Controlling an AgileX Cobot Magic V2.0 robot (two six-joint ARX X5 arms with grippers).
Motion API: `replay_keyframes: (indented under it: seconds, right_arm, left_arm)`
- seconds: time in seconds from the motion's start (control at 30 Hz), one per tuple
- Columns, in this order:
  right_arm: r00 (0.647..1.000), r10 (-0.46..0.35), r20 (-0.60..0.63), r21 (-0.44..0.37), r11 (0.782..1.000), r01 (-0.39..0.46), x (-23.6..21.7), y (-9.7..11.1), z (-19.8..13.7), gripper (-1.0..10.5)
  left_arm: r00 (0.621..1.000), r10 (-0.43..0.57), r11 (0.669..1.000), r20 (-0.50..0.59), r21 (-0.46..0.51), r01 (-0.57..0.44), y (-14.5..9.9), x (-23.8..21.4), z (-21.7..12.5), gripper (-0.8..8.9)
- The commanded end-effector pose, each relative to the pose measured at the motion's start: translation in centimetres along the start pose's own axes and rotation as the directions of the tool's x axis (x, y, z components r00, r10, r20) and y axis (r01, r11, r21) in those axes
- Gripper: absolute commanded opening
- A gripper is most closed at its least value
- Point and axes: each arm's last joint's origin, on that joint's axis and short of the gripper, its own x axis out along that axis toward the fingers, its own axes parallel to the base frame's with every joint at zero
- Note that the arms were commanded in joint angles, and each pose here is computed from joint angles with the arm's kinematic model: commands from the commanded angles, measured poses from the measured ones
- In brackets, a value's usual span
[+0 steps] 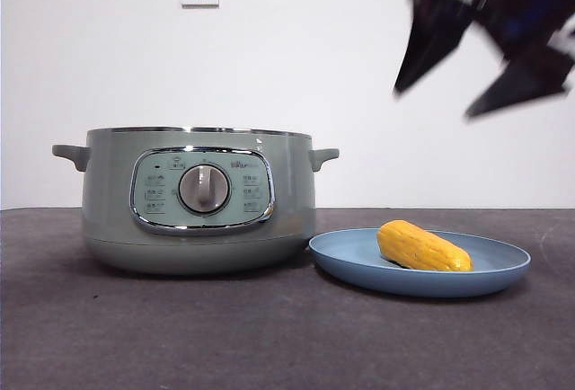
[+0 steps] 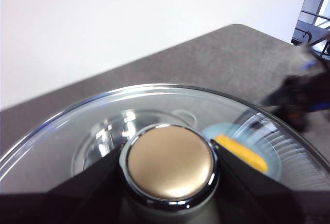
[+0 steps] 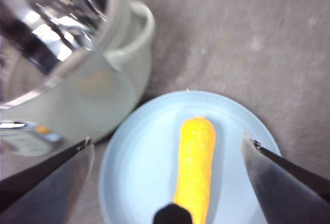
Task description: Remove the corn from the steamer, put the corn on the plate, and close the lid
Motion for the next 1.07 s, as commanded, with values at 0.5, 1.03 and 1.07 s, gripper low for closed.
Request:
replay_keyframes:
  seconds: [0.5,1.03,1.07]
  right_arm:
    - [0.929,0.037,0.368,-0.052,0.998,-0.019,-15.5,2.8,-1.0,4.8]
    - [0.969,0.024,0.245,-0.028,0.999,-0.018,-15.9,2.8,-2.8,4.8]
    - [0.969,0.025,0.245,-0.028,0.999,-0.018,-15.9,2.8,-2.8,4.8]
  left_arm:
    - [0.989,-0.077,0.997,0.129,0.031,0.074,1.8,12.2,-2.3,-0.07]
    - [0.997,-0.03,1.0,0.074,-0.002,0.031,3.3,21.4,-6.9,-0.08]
    - [0.997,-0.025,1.0,0.07,-0.004,0.026,3.4,21.8,-7.2,-0.08]
